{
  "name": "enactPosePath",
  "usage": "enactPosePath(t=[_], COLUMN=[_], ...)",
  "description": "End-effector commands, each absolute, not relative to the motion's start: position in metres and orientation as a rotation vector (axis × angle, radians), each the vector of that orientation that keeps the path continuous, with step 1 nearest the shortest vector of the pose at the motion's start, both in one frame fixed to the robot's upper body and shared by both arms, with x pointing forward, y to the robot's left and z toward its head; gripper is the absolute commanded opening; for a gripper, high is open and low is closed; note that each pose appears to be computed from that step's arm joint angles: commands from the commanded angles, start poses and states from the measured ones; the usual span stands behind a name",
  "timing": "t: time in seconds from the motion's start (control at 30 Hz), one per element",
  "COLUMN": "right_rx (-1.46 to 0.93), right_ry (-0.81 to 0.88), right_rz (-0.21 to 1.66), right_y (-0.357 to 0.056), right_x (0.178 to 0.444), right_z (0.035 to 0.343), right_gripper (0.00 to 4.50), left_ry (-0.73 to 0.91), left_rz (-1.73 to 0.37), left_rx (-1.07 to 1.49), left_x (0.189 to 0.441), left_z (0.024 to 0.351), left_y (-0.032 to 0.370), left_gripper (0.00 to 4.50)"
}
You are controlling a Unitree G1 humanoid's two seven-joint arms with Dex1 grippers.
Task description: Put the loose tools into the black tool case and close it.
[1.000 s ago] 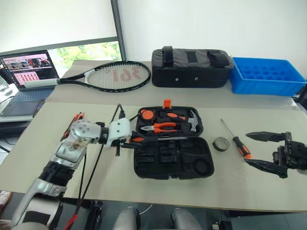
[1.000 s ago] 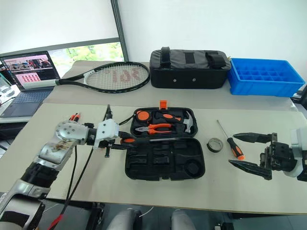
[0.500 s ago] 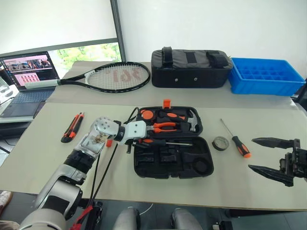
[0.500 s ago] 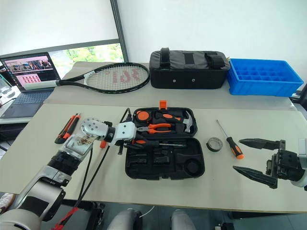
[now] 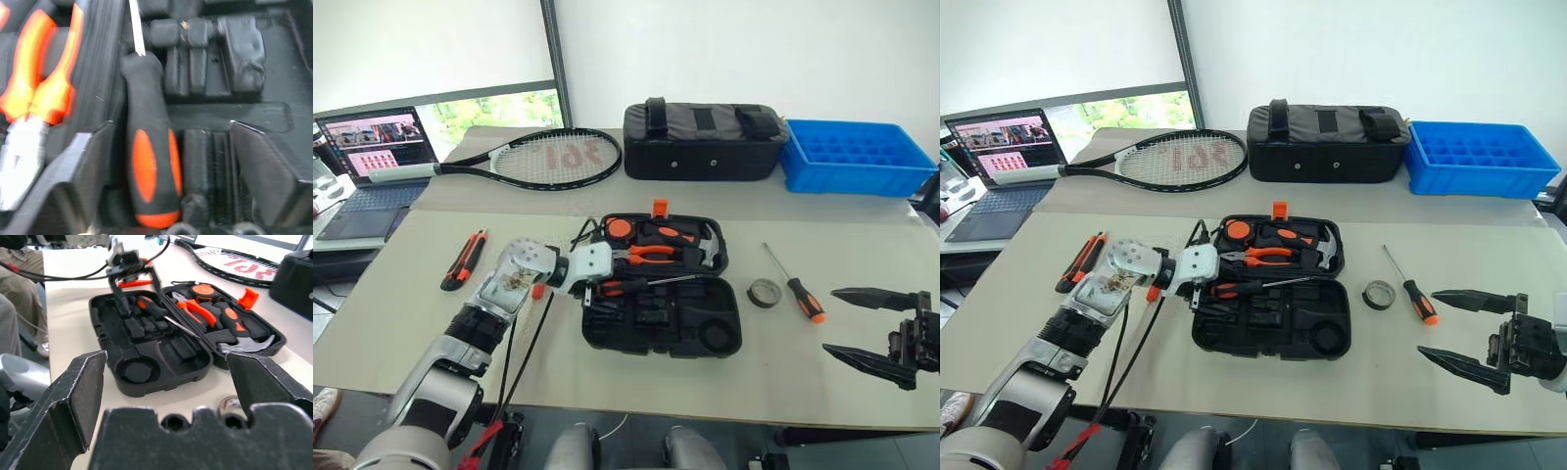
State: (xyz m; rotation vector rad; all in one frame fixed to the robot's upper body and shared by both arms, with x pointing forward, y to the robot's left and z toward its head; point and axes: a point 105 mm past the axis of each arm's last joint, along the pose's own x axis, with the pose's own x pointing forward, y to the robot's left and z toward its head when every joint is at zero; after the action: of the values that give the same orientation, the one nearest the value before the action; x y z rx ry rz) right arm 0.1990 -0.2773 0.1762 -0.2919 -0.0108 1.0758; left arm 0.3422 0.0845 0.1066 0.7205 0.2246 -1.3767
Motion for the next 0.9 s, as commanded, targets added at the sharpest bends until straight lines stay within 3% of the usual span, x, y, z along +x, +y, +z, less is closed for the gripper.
enactPosePath(t=[0.03, 0.13, 0.2, 0.57, 0.9], right_rx=[-0.329, -0.329, -0.328, -0.333, -0.335], right_ry=[-0.054, -0.056, -0.060, -0.063, -0.059], right_rz=[1.068, 1.068, 1.068, 1.053, 1.036], right_y=[-0.276, -0.273, -0.272, -0.270, -0.272], right_x=[0.197, 0.198, 0.199, 0.198, 0.195], right_z=[0.189, 0.188, 0.188, 0.191, 0.191], right_gripper=[4.50, 4.50, 4.50, 4.50, 4.50], left_ry=[0.042, -0.060, -0.085, -0.070, -0.004], left_rz=[-1.375, -1.386, -1.389, -1.329, -1.422], left_rx=[0.700, 0.606, 0.561, 0.513, 0.594], left_x=[0.344, 0.343, 0.344, 0.364, 0.355], left_z=[0.147, 0.167, 0.169, 0.131, 0.102], left_y=[0.073, 0.060, 0.056, 0.029, 0.024], left_gripper=[4.47, 4.47, 4.22, 0.12, 0.05])
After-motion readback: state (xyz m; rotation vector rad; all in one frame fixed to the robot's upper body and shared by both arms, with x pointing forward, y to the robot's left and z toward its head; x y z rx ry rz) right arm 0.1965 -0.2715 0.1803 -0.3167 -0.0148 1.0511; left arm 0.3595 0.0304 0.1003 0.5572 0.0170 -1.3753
